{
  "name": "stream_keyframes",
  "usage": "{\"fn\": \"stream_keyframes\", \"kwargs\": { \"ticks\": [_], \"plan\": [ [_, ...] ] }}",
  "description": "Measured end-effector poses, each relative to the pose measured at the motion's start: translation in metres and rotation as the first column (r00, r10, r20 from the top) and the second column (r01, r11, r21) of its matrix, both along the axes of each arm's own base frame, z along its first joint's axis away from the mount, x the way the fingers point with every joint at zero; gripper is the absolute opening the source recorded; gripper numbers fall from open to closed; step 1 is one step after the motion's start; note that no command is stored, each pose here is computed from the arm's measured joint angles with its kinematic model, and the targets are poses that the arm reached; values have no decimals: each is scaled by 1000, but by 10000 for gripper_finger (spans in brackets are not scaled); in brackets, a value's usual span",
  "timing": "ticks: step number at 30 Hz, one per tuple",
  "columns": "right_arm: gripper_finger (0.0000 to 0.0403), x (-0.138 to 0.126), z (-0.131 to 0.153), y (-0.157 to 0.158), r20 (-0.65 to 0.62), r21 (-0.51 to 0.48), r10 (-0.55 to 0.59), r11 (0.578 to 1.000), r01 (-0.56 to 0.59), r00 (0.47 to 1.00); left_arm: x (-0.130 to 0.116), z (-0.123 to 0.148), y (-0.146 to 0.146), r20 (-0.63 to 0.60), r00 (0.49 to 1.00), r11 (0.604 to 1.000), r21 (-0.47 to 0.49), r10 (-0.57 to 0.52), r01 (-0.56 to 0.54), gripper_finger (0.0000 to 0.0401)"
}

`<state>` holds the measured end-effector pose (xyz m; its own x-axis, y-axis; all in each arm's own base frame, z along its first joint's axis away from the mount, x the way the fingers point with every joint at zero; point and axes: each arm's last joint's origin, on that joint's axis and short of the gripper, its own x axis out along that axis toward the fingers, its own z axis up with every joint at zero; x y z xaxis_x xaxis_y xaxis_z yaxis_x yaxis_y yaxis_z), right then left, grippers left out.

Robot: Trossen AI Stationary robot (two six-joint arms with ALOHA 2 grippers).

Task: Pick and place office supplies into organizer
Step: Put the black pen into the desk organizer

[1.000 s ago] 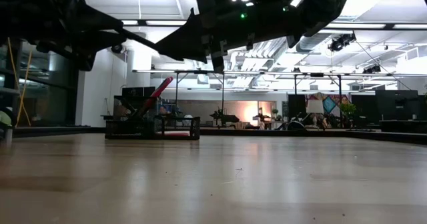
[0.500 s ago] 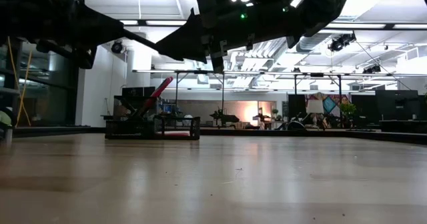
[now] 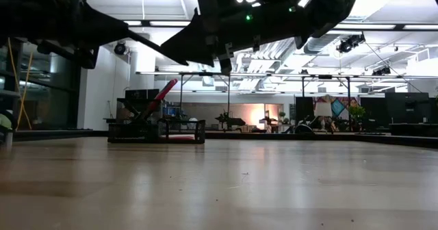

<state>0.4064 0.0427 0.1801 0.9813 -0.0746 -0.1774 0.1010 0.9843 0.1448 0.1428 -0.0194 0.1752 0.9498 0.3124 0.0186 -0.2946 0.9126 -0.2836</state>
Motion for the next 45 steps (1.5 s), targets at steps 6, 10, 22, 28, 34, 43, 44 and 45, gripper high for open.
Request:
{"fn": "stream_keyframes", "kwargs": {
  "ticks": [6, 10, 22, 28, 34, 43, 44, 45],
  "plan": [
    [131, -1, -3, -1, -29, -8, -28, 1000, 27, 999, 0, 1, 1, 3, 1000, 1000, 8, 23, -23, 18],
    [151, -2, -9, -2, -98, -25, -64, 998, 62, 993, 0, 1, 1, 2, 999, 999, 14, 43, -43, 19],
    [158, -19, -41, -4, -423, 18, -171, 980, 197, 890, -3, 3, 7, -26, 958, 952, 123, 286, -281, 21],
    [145, -28, -48, 13, -493, -36, -227, 970, 242, 840, 2, 29, 7, -12, 929, 907, 220, 370, -359, 21],
    [138, -34, -50, 29, -497, -99, -261, 964, 245, 827, 12, 61, 7, -125, 883, 866, 301, 452, -400, 21],
    [140, -37, -50, 41, -502, -106, -234, 972, 210, 832, 3, 100, 10, -295, 779, 831, 257, 553, -493, 21],
    [140, -37, -50, 41, -502, -106, -234, 972, 210, 832, 1, 103, 11, -295, 770, 823, 253, 566, -508, 21],
    [140, -37, -50, 41, -502, -106, -234, 972, 210, 832, 0, 105, 11, -295, 764, 818, 250, 574, -518, 21]
  ]
}}
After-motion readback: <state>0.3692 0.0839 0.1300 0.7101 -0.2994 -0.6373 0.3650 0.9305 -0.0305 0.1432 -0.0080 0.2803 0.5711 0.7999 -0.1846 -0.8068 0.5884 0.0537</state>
